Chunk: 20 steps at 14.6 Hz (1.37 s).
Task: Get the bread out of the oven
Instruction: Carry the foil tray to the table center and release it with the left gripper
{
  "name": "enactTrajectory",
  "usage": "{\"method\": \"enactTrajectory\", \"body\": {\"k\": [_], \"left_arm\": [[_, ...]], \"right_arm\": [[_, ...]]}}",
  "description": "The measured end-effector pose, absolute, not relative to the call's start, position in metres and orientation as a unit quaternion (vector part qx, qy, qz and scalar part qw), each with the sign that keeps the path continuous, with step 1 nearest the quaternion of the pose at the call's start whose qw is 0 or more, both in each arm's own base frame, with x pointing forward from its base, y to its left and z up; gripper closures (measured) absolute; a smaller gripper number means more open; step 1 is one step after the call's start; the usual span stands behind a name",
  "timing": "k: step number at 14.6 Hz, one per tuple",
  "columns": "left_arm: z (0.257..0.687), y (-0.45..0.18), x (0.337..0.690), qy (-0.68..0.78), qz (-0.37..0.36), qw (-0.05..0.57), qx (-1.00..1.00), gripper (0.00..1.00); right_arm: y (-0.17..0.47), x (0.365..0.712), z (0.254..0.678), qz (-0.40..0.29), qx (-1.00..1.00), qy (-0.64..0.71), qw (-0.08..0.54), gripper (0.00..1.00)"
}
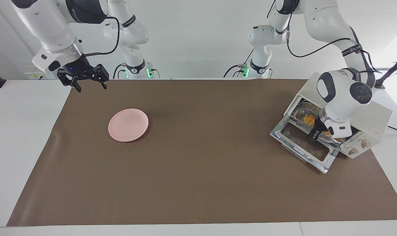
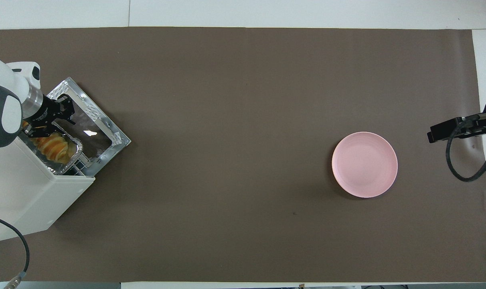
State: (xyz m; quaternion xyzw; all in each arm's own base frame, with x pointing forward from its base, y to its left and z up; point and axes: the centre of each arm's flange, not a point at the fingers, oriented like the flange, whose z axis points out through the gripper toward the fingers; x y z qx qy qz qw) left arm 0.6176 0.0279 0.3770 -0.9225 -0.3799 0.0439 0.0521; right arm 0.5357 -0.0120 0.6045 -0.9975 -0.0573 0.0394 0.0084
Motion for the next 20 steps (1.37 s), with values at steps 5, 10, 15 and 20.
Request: {"method": "enactTrajectory", "body": {"k": [5, 10, 15, 20], "left_arm": [[0.414, -0.012, 0.635, -0.346, 0.009, 0.04, -0.937, 0.98], [0.439, -0.208, 0.62, -0.205, -0.013, 0.029, -0.978, 0.98], [0.4, -0.382, 0.543, -0.084, 0.021, 0.018, -0.996, 0.98], [0.339, -0.458, 0.499, -0.011, 0.032, 0.027, -0.999, 0.98]], "right_arm": [[-0.012, 0.536, 0.604, 0.039, -0.998, -0.057, 0.008, 0.0], [-0.012, 0.536, 0.604, 0.039, -0.998, -0.057, 0.008, 0.0], [-0.011, 0.535, 0.604, 0.043, -0.997, -0.058, 0.009, 0.0], [-0.003, 0.524, 0.614, 0.052, -0.997, -0.064, 0.008, 0.0]]}}
